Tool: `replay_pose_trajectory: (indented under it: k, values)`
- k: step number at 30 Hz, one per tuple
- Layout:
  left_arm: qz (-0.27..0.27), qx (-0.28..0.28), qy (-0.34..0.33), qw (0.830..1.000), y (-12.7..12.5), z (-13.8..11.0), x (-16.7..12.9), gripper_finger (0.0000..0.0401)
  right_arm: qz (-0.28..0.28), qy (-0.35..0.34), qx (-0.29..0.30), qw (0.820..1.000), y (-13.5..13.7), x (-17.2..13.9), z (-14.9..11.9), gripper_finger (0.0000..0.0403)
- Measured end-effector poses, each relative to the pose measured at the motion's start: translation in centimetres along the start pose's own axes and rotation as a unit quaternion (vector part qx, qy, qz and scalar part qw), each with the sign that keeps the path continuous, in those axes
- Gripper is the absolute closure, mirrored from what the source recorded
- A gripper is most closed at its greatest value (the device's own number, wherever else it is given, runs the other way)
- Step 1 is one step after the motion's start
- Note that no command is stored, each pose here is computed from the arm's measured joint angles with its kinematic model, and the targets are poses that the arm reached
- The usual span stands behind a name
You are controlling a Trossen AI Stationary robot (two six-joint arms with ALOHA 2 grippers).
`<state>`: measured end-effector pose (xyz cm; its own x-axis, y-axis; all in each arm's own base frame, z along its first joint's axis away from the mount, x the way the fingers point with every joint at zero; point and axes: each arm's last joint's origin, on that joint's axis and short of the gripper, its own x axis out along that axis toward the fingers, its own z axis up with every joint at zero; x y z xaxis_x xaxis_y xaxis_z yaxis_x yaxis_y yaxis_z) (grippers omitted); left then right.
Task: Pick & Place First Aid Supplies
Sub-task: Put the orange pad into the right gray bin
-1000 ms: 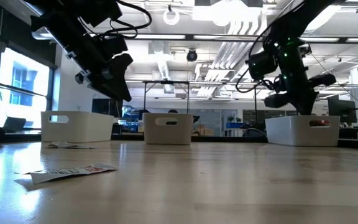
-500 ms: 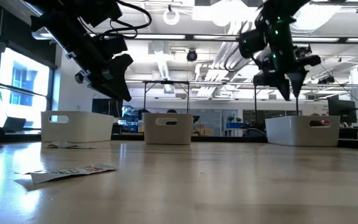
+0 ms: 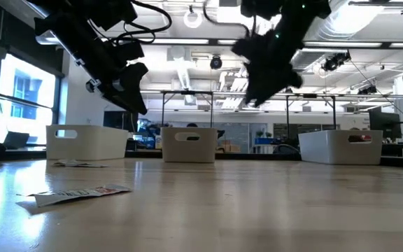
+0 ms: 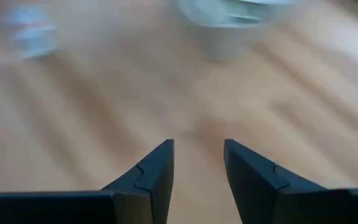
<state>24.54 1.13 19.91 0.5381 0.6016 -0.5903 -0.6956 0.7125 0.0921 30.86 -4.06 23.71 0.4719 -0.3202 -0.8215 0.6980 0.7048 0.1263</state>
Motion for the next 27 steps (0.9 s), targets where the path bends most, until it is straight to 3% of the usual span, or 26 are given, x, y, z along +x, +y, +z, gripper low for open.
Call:
replay_pose_trajectory:
  k: [4, 9, 15, 20, 24, 27]
  values:
    - [0.0, -0.004, 0.0, 1.0, 0.0, 0.0, 0.0, 0.0208, 0.099, -0.053, -0.057, 0.992, 5.1, 1.1, -2.7, 0.0269]
    - [0.0, -0.019, 0.0, 1.0, 0.0, 0.0, 0.0, 0.0208, 0.2, -0.094, -0.159, 0.962, 10.1, 2.8, -5.5, 0.0269]
    - [0.003, -0.019, 0.007, 1.0, 0.1, -0.1, -0.1, 0.0208, 0.315, -0.119, -0.305, 0.891, 14.5, 5.4, -8.5, 0.0269]
    - [0.006, -0.019, 0.013, 1.0, 0.2, -0.2, -0.1, 0.0208, 0.397, -0.135, -0.375, 0.827, 17.7, 6.4, -9.5, 0.0269]
    - [0.007, -0.032, 0.014, 0.999, 0.3, -0.3, -0.1, 0.0208, 0.431, -0.131, -0.404, 0.796, 19.9, 7.2, -10.2, 0.0269]
    - [0.008, -0.036, 0.014, 0.999, 0.3, -0.3, -0.1, 0.0208, 0.444, -0.118, -0.417, 0.784, 21.0, 8.2, -10.8, 0.0269]
